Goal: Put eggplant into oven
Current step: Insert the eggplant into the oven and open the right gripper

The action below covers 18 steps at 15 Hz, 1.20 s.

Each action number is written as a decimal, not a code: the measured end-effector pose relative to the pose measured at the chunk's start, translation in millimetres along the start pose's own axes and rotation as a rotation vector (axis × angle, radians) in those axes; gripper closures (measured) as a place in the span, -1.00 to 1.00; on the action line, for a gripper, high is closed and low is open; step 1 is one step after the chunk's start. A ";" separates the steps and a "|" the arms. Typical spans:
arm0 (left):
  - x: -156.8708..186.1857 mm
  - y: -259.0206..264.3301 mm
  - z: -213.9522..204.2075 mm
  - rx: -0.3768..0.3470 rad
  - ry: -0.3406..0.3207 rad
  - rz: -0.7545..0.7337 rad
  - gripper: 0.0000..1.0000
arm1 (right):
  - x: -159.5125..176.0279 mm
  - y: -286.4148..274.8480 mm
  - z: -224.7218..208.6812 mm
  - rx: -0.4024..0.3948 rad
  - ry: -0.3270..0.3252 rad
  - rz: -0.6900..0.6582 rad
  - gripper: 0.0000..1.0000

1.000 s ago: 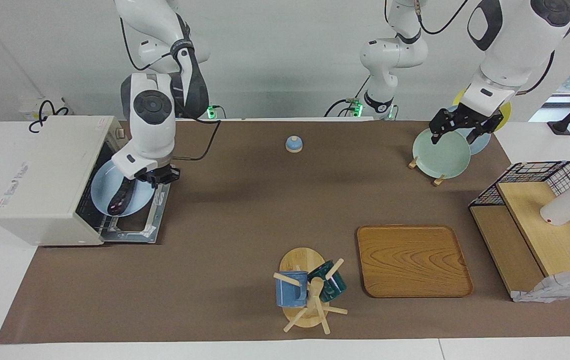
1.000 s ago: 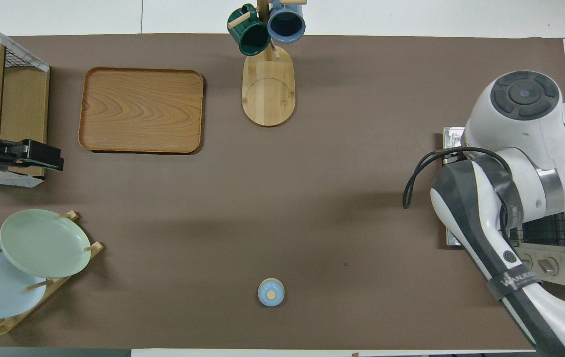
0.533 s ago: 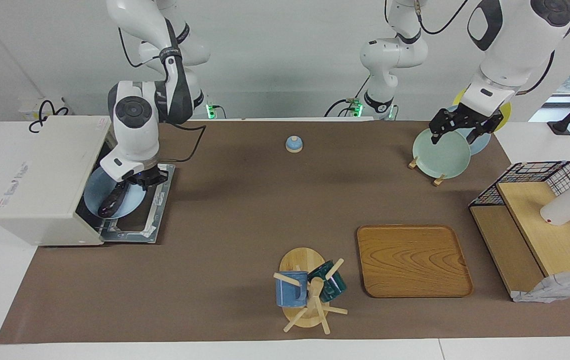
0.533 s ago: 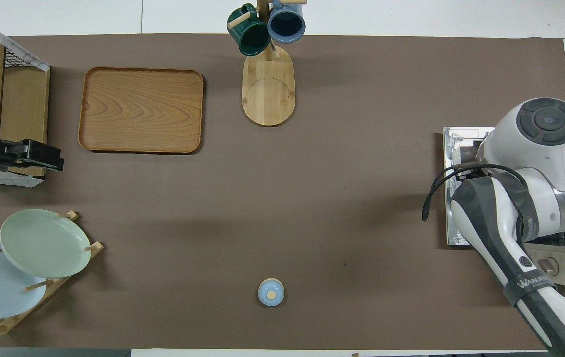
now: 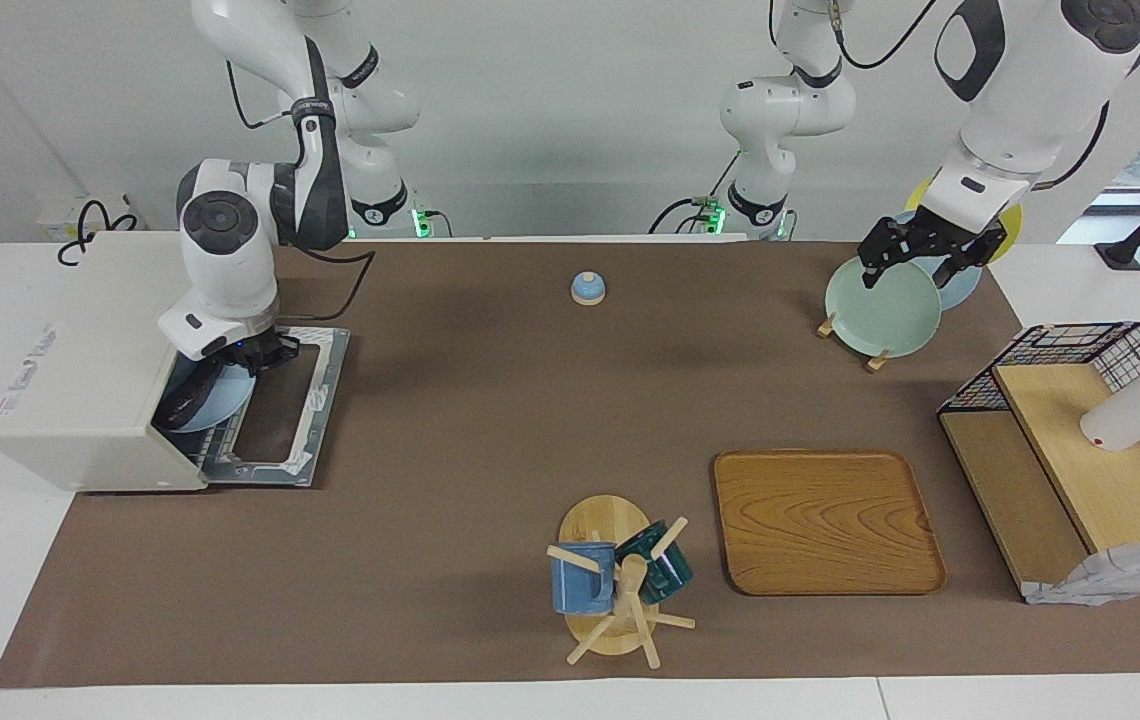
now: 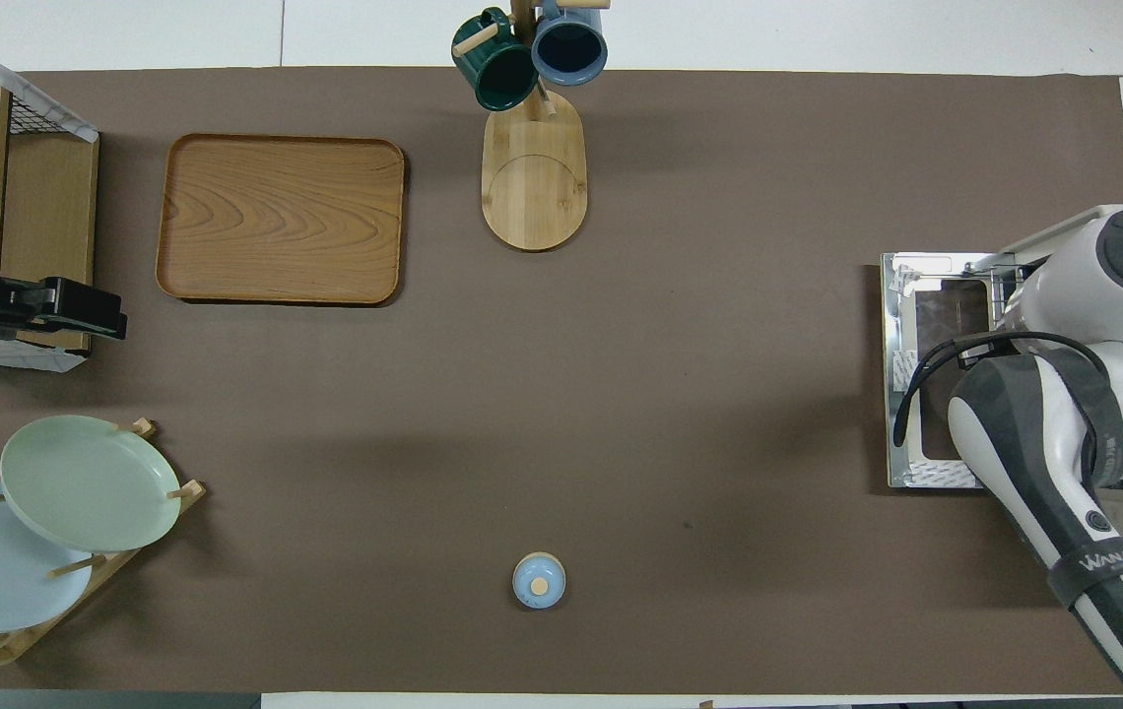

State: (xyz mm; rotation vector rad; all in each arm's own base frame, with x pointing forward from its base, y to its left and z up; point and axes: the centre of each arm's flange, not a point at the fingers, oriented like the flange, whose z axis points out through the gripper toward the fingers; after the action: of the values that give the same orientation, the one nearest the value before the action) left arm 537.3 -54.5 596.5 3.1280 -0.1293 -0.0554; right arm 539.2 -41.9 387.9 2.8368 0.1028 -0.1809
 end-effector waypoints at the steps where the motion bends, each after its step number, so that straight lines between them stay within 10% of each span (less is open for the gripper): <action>1: 0.0 0.0 0.0 0.000 0.000 0.000 -1.00 | -1.8 2.6 3.9 0.002 -0.005 0.004 0.95; 7: 0.0 0.0 0.0 0.000 0.000 0.000 -1.00 | -9.5 11.4 16.2 0.012 0.004 0.021 0.95; 13: 0.0 0.0 0.0 0.000 0.000 0.000 -1.00 | -3.4 -3.3 -1.0 0.027 0.022 0.007 -0.05; 18: 0.0 0.0 0.0 0.000 0.000 0.000 -1.00 | 6.9 -46.0 -41.1 0.138 0.051 0.002 0.12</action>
State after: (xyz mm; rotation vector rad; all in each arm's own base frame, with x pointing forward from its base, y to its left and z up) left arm 537.3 -54.5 596.5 3.1280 -0.1293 -0.0554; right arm 546.6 14.5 412.7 2.9799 0.1017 -0.1193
